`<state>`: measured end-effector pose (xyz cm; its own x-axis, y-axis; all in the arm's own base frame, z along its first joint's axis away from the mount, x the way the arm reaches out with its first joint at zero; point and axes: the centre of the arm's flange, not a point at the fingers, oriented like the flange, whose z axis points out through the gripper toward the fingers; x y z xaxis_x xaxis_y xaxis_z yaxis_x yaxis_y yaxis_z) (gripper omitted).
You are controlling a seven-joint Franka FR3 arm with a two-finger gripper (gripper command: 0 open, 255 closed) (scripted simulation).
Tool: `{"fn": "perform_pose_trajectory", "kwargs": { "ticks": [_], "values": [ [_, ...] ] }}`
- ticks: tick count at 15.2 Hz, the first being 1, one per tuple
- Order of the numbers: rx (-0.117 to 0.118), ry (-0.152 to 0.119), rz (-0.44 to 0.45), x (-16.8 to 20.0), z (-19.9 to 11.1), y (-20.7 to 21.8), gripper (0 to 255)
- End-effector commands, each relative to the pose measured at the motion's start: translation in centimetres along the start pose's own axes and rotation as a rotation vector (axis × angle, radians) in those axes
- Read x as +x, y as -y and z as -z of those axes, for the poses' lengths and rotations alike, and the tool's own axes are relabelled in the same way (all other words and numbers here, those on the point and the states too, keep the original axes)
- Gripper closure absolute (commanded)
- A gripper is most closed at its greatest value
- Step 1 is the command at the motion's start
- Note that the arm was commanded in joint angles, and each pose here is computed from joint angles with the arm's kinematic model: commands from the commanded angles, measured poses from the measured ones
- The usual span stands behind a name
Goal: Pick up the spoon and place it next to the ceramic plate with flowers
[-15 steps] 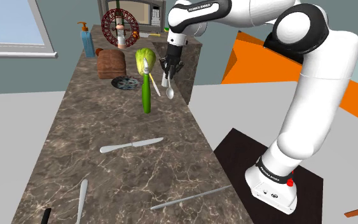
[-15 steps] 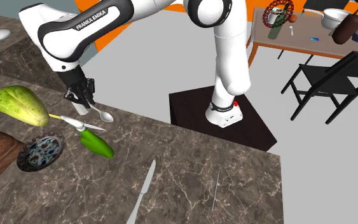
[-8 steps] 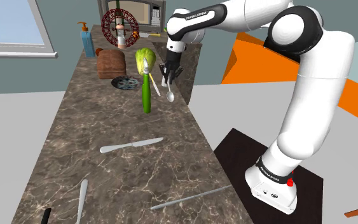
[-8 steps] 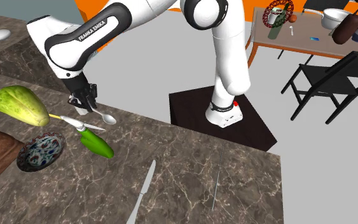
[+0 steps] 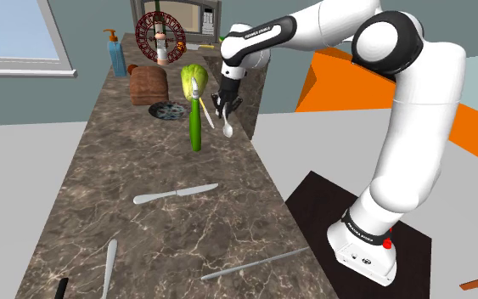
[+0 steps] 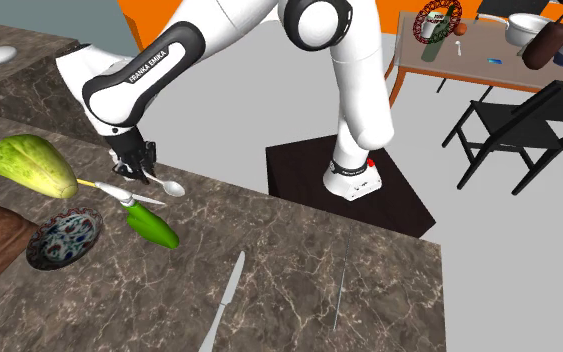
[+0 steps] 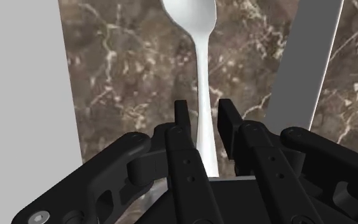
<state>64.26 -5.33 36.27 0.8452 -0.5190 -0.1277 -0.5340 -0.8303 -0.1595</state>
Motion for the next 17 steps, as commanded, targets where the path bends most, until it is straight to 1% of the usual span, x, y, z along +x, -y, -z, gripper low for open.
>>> {"fn": "perform_pose_trajectory", "kwargs": {
  "ticks": [1, 8, 9, 14, 17],
  "values": [
    [-0.009, 0.013, -0.006, 0.1, -1.6, -0.5, 255],
    [-0.009, 0.013, -0.006, 0.1, -1.6, -0.5, 255],
    [-0.009, 0.013, -0.006, 0.1, -1.6, -0.5, 0],
    [-0.009, 0.013, -0.006, 0.1, -1.6, -0.5, 0],
    [-0.009, 0.013, -0.006, 0.2, 2.3, -0.4, 0]
  ]
}}
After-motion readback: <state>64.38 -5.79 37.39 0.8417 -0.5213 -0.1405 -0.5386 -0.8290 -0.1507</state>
